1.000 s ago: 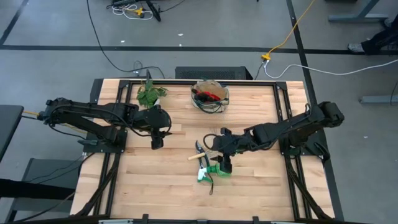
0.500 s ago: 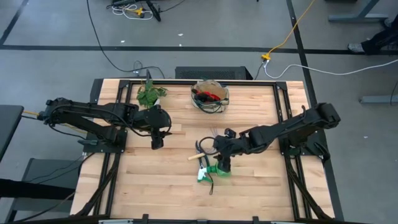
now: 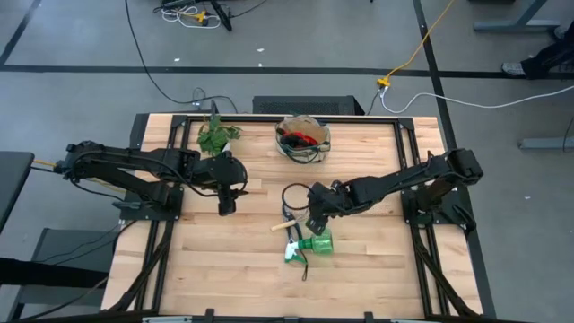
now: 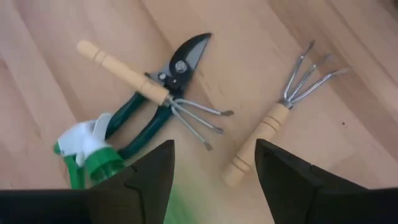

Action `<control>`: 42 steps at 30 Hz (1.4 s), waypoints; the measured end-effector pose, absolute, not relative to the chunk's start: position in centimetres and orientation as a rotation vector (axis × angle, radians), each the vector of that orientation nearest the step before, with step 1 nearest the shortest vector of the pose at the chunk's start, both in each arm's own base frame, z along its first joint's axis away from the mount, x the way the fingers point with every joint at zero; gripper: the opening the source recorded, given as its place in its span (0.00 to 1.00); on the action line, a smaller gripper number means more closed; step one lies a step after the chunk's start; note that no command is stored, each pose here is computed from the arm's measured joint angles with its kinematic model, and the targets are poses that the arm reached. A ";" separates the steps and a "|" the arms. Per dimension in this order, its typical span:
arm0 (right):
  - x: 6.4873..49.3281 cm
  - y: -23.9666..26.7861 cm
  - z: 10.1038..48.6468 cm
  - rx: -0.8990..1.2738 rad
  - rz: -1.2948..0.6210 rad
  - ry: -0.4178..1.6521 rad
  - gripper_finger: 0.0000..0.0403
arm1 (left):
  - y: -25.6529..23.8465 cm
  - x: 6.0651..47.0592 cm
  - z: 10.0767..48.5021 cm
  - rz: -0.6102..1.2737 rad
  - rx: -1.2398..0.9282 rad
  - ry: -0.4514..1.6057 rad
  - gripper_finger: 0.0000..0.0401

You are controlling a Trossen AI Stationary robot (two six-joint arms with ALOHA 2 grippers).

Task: Pick & Place Garden tools in Gardening bag
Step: Put the right brown hand rake into the gardening bag

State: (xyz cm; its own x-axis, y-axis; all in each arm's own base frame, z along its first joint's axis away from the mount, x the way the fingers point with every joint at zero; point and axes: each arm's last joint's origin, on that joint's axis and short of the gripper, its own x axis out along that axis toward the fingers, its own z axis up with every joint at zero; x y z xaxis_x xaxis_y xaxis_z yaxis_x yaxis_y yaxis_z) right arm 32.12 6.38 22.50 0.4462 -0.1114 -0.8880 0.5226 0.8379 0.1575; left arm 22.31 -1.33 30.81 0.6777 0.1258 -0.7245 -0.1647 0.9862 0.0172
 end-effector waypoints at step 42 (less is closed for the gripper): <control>34.7 1.4 15.7 0.524 -0.660 1.175 0.55 | -1.3 22.3 30.8 0.163 -0.051 0.809 0.42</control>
